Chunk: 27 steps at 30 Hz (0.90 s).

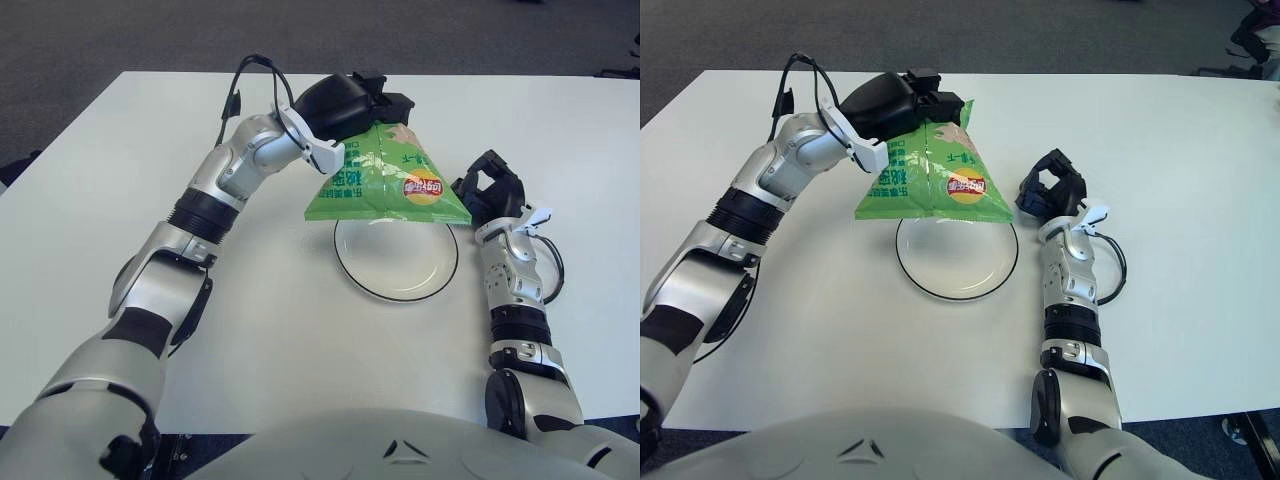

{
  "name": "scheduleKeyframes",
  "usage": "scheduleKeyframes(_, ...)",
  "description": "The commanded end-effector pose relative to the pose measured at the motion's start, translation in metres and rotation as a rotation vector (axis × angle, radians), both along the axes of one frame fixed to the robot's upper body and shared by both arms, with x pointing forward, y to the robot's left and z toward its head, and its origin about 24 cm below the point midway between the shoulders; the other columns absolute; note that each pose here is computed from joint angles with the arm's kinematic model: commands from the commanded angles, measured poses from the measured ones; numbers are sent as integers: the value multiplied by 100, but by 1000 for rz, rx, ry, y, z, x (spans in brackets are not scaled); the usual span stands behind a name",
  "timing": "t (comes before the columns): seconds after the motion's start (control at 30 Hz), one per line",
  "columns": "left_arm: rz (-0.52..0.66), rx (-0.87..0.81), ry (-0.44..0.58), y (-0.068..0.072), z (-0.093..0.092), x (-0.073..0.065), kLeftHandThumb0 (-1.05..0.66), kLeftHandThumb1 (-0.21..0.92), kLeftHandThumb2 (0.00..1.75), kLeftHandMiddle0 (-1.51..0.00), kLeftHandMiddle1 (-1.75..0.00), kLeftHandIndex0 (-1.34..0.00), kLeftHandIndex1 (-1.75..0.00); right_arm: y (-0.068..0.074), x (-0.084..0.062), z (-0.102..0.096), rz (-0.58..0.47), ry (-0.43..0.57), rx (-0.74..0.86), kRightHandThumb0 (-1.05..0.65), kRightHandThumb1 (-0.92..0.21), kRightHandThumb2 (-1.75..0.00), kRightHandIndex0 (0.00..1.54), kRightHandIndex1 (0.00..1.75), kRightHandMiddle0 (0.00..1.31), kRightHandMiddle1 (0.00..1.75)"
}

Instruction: Put the snack into the plate.

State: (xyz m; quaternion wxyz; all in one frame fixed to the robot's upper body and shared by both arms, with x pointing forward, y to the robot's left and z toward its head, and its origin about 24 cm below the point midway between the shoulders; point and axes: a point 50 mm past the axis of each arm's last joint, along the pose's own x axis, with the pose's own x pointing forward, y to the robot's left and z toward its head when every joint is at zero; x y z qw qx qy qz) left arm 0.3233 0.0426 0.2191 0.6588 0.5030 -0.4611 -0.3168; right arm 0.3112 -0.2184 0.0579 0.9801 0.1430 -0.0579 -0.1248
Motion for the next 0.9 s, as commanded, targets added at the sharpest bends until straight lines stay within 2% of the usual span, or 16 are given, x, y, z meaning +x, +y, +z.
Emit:
scheduleKeyframes(0.0, -14, -4, 27, -3, -5, 0, 59, 5, 165, -84, -175, -110, -175, -3, -13, -29, -91, 107, 9, -53, -21, -145, 136, 175, 71, 175)
scheduleKeyframes(0.3, -42, 11, 105, -6, -9, -2, 57, 8, 160, -81, -175, -109, -175, -6, -11, -28, -178, 96, -15, -52, -22, -144, 134, 175, 70, 175)
scheduleKeyframes(0.63, -77, 9, 172, -13, -16, -4, 56, 11, 157, -78, -175, -106, -175, -7, -9, -27, -194, 99, -14, -52, -23, -143, 134, 175, 69, 175)
scheduleKeyframes(0.87, -99, 14, 226, -28, -36, -6, 56, 11, 157, -78, -175, -106, -175, -6, -9, -28, -191, 102, -19, -52, -23, -143, 134, 175, 69, 175)
